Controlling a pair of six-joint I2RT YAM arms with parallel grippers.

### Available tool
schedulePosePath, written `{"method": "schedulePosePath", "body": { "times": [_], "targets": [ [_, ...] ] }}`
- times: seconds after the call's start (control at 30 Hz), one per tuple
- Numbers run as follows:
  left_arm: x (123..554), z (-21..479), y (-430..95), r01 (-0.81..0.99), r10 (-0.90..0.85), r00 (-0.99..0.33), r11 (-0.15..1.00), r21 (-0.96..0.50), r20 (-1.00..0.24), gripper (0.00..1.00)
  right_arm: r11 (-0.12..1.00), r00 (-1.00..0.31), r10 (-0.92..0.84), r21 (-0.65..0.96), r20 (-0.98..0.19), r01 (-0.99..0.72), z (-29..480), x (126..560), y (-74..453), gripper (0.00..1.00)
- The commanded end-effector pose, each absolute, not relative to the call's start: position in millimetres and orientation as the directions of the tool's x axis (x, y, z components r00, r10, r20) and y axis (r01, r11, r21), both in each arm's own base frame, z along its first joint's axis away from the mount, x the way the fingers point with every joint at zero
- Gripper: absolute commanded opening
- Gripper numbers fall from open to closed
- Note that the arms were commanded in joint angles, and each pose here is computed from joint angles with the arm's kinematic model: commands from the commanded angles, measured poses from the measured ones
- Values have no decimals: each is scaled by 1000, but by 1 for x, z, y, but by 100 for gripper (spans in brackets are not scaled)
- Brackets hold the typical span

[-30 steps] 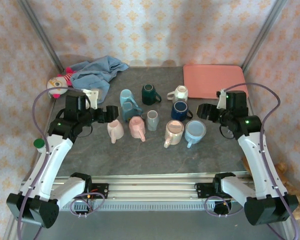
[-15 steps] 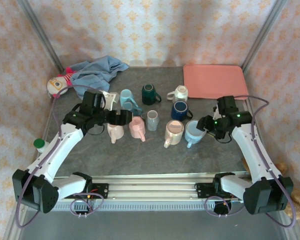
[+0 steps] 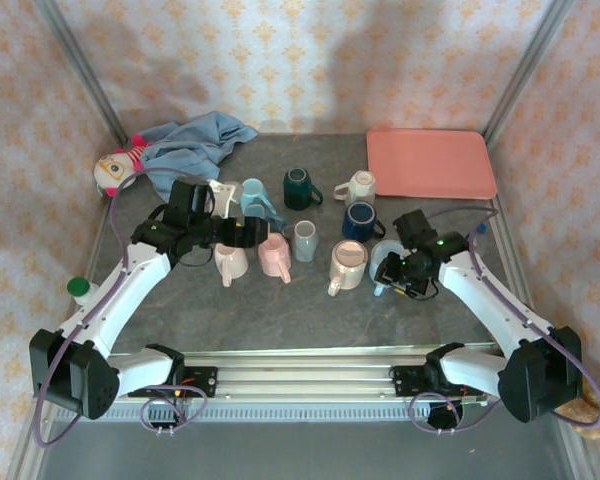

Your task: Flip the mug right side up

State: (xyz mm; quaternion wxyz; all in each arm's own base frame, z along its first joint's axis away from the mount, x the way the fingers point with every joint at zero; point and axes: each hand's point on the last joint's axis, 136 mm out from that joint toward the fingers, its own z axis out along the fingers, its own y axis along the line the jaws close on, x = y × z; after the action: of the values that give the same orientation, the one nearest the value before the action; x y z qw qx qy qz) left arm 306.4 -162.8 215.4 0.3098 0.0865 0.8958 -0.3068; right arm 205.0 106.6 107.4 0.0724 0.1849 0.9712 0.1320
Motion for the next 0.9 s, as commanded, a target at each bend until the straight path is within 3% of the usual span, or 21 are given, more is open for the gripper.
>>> {"method": "schedulePosePath", "body": {
  "times": [0.0,0.33,0.87],
  "targets": [
    [305,221,-166,372,-36,-771,785,-495,-636,94,865,-856,482,253,-186,432,102,221,94,45],
    [310,217,-170,379,-31,-776,776,-504,-630,93,879,-876,448,269,-177,394,90,231,113,42],
    [311,210,-169,367,-32,-784,781,-505,-620,93,871,-843,491,123,-220,475,69,227,86,30]
  ]
}}
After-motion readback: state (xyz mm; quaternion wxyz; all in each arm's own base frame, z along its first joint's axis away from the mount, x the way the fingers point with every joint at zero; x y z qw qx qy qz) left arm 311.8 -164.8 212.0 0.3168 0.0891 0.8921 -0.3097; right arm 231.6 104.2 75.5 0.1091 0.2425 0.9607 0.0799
